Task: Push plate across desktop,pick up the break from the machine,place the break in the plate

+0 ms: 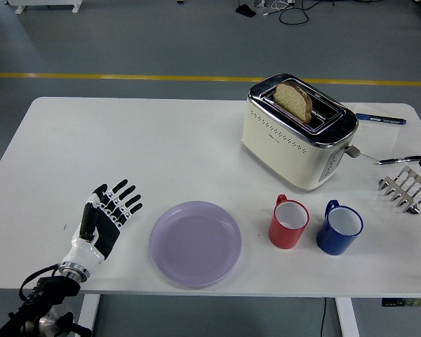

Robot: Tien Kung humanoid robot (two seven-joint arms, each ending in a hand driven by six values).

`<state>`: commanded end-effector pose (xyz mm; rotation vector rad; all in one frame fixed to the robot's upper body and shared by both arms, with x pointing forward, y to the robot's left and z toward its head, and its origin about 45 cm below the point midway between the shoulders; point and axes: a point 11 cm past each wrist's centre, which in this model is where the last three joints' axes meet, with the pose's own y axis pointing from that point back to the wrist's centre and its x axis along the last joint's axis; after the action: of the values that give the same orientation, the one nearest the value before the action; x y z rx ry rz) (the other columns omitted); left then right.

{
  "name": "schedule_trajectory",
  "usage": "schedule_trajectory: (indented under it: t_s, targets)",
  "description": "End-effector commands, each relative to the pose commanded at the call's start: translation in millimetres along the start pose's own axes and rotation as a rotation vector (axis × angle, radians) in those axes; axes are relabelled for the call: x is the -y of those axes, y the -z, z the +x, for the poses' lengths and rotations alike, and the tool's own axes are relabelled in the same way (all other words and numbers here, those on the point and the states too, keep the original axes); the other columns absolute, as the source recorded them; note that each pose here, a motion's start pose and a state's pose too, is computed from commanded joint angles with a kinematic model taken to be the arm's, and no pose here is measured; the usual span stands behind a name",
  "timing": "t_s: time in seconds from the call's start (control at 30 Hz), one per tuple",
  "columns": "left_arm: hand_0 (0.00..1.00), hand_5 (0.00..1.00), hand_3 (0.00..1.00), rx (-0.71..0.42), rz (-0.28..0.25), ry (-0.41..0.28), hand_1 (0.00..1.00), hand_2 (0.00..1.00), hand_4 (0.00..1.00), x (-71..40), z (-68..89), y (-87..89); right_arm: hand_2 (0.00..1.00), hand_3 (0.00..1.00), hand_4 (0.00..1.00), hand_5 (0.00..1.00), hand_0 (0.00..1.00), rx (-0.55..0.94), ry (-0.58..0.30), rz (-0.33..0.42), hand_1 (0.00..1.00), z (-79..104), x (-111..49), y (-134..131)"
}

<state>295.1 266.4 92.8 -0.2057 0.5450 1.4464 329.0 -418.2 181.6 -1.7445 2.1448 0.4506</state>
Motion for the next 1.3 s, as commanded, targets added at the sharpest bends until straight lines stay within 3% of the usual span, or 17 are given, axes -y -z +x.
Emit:
schedule_trajectory:
  t_s: [0.13,0.17,0.33,0.37,0.5,0.57,0.73,0.8,1.1,1.3]
  targets:
    - [0.79,0.998,0.805,0.0,-0.039,-0.048,0.791,0.812,0.544,-2.9,13.8,-11.5,0.672,0.684,0.57,0.611,0.726,-0.235,0.049,0.056,0.661,-21.4,20.2,32]
    - [0.791,0.998,0.798,0.0,-0.048,-0.062,0.787,0.808,0.546,-4.0,18.0,-14.4,0.713,0.724,0.616,0.563,0.766,-0.302,0.069,0.068,0.715,-29.9,27.7,42]
    - [0.791,0.998,0.798,0.0,-0.074,-0.1,0.787,0.808,0.546,-6.8,29.7,-23.0,0.713,0.724,0.616,0.563,0.766,-0.636,0.153,0.106,0.715,-71.7,59.0,72]
    - [0.791,0.998,0.793,0.0,-0.077,-0.103,0.783,0.802,0.544,-6.9,30.6,-23.7,0.78,0.783,0.769,0.517,0.816,-0.678,0.163,0.111,0.769,-78.0,63.0,75]
    - [0.791,0.998,0.793,-0.004,-0.092,-0.116,0.783,0.802,0.544,-7.0,33.4,-28.0,0.78,0.783,0.769,0.517,0.816,-0.908,0.22,0.136,0.769,-119.5,85.8,82]
    - [0.79,0.998,0.791,-0.006,-0.098,-0.12,0.782,0.802,0.545,-6.8,34.1,-29.6,0.818,0.825,0.785,0.484,0.836,-1.015,0.242,0.146,0.8,-138.2,95.7,82]
    - [0.79,0.998,0.791,-0.006,-0.104,-0.123,0.782,0.802,0.545,-5.9,34.8,-32.2,0.818,0.825,0.785,0.484,0.836,-1.265,0.307,0.153,0.8,-184.9,117.4,71]
    - [0.789,0.998,0.792,-0.005,-0.102,-0.123,0.782,0.801,0.544,-5.7,34.7,-32.1,0.875,0.879,0.813,0.455,0.865,-1.345,0.331,0.151,0.828,-199.9,123.3,66]
    - [0.789,0.998,0.791,0.002,-0.089,-0.131,0.78,0.8,0.542,-5.8,36.6,-30.1,0.913,0.911,0.838,0.451,0.917,-1.517,0.445,0.062,0.862,-249.2,136.7,29]
    - [0.788,0.998,0.791,0.003,-0.087,-0.128,0.777,0.799,0.537,-4.7,35.8,-30.0,0.937,0.928,0.853,0.445,0.946,-1.524,0.477,0.023,0.898,-272.3,141.8,14]
